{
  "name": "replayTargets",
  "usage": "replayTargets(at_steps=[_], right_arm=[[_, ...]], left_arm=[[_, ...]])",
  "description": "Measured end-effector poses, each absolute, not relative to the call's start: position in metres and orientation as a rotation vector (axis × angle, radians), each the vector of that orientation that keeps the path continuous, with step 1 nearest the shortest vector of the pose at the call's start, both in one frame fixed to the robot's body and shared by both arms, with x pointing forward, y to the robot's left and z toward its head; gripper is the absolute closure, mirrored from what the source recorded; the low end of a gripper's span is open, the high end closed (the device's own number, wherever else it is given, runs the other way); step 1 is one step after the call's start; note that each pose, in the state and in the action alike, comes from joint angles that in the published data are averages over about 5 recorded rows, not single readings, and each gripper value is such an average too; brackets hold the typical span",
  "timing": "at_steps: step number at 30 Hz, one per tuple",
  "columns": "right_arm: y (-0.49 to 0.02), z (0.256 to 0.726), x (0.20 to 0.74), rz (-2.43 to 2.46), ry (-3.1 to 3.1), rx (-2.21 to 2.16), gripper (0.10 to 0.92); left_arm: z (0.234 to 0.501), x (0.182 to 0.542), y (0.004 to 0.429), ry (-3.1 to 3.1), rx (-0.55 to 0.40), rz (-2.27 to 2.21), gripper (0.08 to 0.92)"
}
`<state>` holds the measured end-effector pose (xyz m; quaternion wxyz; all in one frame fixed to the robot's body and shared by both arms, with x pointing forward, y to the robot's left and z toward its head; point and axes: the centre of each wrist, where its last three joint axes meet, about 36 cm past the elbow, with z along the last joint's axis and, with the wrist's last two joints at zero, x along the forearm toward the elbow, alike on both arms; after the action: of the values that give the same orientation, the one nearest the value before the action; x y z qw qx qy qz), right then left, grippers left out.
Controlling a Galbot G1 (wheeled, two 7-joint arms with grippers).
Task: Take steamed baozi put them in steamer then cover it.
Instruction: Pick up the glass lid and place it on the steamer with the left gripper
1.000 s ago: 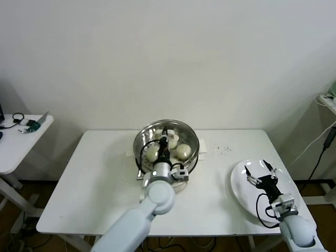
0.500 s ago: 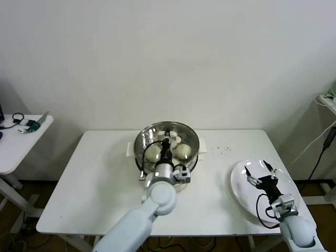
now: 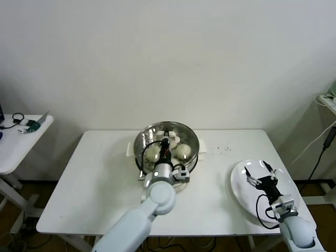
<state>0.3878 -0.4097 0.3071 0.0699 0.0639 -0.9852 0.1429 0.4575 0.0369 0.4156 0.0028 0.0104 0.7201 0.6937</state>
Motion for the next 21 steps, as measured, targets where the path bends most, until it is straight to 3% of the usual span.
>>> replayTargets(at_steps=[21], right_arm=[[-0.4126,0.3058,0.3864,0.429,-2.963,0.193,0.200]], left_arm=[[0.4105,0.4566,0.0348,2.255,0.035,2.174,0.861]])
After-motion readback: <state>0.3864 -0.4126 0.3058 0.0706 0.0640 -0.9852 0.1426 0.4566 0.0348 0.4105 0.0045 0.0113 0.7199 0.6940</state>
